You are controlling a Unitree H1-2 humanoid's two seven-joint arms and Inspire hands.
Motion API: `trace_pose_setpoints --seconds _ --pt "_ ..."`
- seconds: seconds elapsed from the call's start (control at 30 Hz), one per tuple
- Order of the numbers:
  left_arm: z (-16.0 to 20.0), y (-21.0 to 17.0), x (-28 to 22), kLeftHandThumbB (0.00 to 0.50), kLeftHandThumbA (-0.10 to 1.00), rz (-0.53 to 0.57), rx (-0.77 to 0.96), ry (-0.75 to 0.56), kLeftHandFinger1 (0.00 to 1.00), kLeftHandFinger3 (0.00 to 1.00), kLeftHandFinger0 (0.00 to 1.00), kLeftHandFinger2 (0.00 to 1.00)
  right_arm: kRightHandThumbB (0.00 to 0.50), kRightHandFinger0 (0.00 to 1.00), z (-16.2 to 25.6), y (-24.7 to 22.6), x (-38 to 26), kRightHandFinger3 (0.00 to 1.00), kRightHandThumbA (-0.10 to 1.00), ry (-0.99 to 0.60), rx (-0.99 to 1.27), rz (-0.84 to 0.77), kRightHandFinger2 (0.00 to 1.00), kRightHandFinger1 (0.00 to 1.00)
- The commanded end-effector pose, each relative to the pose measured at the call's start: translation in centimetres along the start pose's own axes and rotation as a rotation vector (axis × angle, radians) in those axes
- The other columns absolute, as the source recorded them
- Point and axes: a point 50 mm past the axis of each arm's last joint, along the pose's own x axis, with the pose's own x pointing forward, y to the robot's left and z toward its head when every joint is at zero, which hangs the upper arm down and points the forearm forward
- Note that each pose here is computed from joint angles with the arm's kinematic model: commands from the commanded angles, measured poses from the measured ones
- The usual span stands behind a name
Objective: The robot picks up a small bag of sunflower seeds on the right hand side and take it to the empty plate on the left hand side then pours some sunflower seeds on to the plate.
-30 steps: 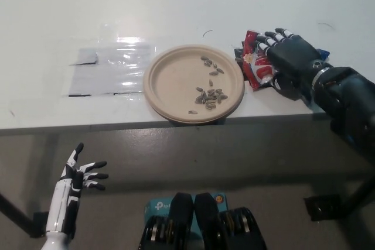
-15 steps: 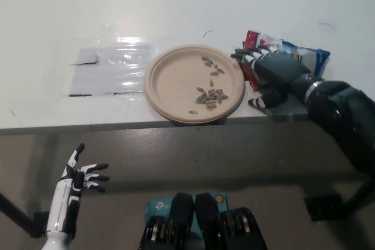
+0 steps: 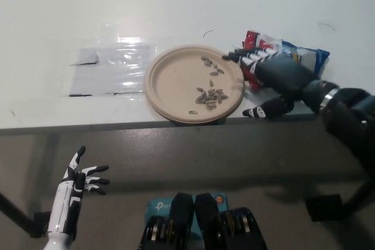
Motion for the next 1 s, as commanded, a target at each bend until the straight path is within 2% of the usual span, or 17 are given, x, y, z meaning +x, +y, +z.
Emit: trace_pose_setpoints --seconds 0.0,0.03,0.1,0.13,0.2,0.23,0.27,0.3,0.37,0.53,0.57,0.63,0.67,0.73,0.8,0.87,0.97 --pt "3.2 0.8 3.9 0.003 1.00 -0.014 0.067 -0.168 0.51 1.00 0.43 0.64 0.383 1.00 8.3 -12.3 -8.9 1.00 1.00 -0.362 0.158 -0.481 1.00 1.00" --pt "3.4 0.7 4.3 0.013 1.00 -0.015 0.061 -0.173 0.52 1.00 0.43 0.65 0.362 1.00 8.9 -12.0 -9.6 1.00 1.00 -0.394 0.159 -0.529 1.00 1.00" --pt "3.5 0.6 5.0 0.000 1.00 -0.026 0.053 -0.177 0.58 1.00 0.48 0.71 0.376 1.00 11.5 -8.5 -11.9 1.00 1.00 -0.449 0.172 -0.634 1.00 1.00" --pt "3.4 0.6 5.0 0.000 1.00 -0.032 0.057 -0.183 0.64 1.00 0.53 0.76 0.363 1.00 11.9 -6.3 -12.6 1.00 1.00 -0.441 0.206 -0.654 1.00 1.00" --pt "3.6 0.1 5.5 0.000 1.00 -0.045 0.053 -0.190 0.78 1.00 0.71 0.88 0.329 1.00 11.8 -2.8 -13.4 1.00 1.00 -0.388 0.276 -0.685 1.00 1.00" --pt "3.6 -0.2 5.7 0.000 1.00 -0.051 0.043 -0.191 0.80 1.00 0.73 0.90 0.326 1.00 11.5 -1.6 -13.6 1.00 1.00 -0.358 0.308 -0.696 1.00 1.00" --pt "3.7 -0.5 6.0 0.000 1.00 -0.056 0.024 -0.193 0.89 1.00 0.82 0.98 0.320 1.00 11.0 0.3 -13.7 1.00 1.00 -0.304 0.385 -0.697 1.00 1.00" --pt "3.7 -0.7 6.0 0.000 1.00 -0.056 0.009 -0.194 1.00 1.00 0.90 1.00 0.325 1.00 10.0 2.9 -13.4 1.00 1.00 -0.227 0.470 -0.690 1.00 1.00" --pt "3.6 -0.9 5.7 0.000 1.00 -0.060 -0.018 -0.197 1.00 1.00 0.98 1.00 0.310 1.00 8.9 6.0 -13.4 1.00 1.00 -0.130 0.538 -0.688 1.00 1.00" --pt "2.5 -1.7 3.7 0.001 1.00 -0.098 -0.082 -0.139 1.00 1.00 1.00 1.00 0.228 1.00 6.2 13.5 -14.3 1.00 1.00 0.118 0.694 -0.655 1.00 1.00" --pt "2.3 -1.9 3.0 0.022 1.00 -0.106 -0.083 -0.126 1.00 1.00 1.00 1.00 0.214 1.00 5.9 14.5 -14.7 1.00 1.00 0.140 0.722 -0.642 1.00 1.00" --pt "1.9 -2.2 1.6 0.041 1.00 -0.127 -0.078 -0.103 1.00 1.00 1.00 1.00 0.220 1.00 5.6 16.1 -15.4 1.00 1.00 0.182 0.761 -0.622 1.00 1.00" --pt "1.6 -2.4 0.7 0.084 1.00 -0.140 -0.078 -0.088 1.00 1.00 1.00 1.00 0.214 1.00 5.4 17.2 -15.8 1.00 1.00 0.210 0.779 -0.615 1.00 1.00" --pt "1.3 -2.5 -0.4 0.118 1.00 -0.147 -0.087 -0.067 1.00 1.00 1.00 1.00 0.206 1.00 5.4 18.2 -16.3 1.00 1.00 0.233 0.802 -0.609 1.00 1.00" --pt "1.2 -2.6 -1.2 0.118 1.00 -0.152 -0.101 -0.050 1.00 1.00 1.00 1.00 0.218 1.00 5.3 18.9 -16.5 1.00 1.00 0.253 0.829 -0.607 1.00 1.00" --pt "1.0 -2.6 -1.8 0.121 1.00 -0.153 -0.104 -0.040 1.00 1.00 1.00 1.00 0.209 1.00 5.3 19.5 -16.7 1.00 1.00 0.264 0.852 -0.603 1.00 1.00" --pt "0.9 -2.4 -1.9 0.147 1.00 -0.151 -0.112 -0.036 1.00 1.00 1.00 1.00 0.214 1.00 5.3 20.1 -16.6 1.00 1.00 0.266 0.870 -0.605 1.00 1.00"
